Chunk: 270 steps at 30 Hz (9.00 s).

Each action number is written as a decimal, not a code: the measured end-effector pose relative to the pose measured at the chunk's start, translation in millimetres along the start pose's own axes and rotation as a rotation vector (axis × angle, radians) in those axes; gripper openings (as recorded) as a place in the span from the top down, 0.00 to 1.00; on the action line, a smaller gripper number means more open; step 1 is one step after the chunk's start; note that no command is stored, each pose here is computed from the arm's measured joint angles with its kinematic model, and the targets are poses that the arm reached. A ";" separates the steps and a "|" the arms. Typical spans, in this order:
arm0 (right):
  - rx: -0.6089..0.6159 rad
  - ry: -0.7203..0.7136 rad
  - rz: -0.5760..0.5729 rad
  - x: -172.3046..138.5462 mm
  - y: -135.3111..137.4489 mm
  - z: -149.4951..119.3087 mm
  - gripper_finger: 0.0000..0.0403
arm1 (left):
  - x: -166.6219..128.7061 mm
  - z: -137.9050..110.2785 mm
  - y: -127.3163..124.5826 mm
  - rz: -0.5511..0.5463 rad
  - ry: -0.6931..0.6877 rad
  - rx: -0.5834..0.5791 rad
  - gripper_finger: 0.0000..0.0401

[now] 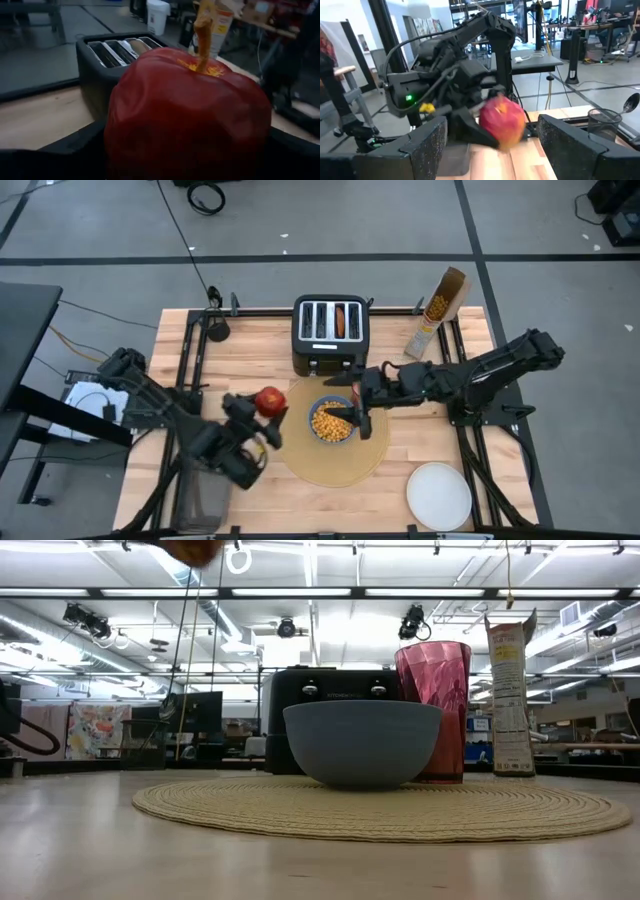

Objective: Arrange a breakfast setting
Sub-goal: Put the apple on the yellow tablemat

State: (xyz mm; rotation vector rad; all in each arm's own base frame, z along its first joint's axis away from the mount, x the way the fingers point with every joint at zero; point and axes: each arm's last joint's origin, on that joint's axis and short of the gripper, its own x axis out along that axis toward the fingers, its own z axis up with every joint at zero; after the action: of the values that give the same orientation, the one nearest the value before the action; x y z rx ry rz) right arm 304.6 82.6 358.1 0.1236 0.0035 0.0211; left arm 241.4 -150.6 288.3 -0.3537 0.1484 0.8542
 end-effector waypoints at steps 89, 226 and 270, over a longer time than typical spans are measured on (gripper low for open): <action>0.086 -0.145 -0.039 -39.5 -26.4 47.5 0.09 | 94.0 130.3 -35.1 -0.675 -0.445 0.132 0.12; -1.056 -0.274 -0.423 -4.3 -49.3 50.0 0.19 | 132.5 140.1 -27.8 -0.731 -0.591 -0.472 0.08; -0.860 -0.209 -0.320 -21.6 -23.4 49.2 0.21 | 76.8 176.6 4.4 -0.736 -0.417 -0.169 0.31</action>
State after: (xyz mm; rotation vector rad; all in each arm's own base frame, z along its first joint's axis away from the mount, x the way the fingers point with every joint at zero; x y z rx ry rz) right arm 283.7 52.9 404.1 -0.7356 -0.1927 -0.3089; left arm 285.8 -29.3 431.2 -0.3449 -0.4259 0.1944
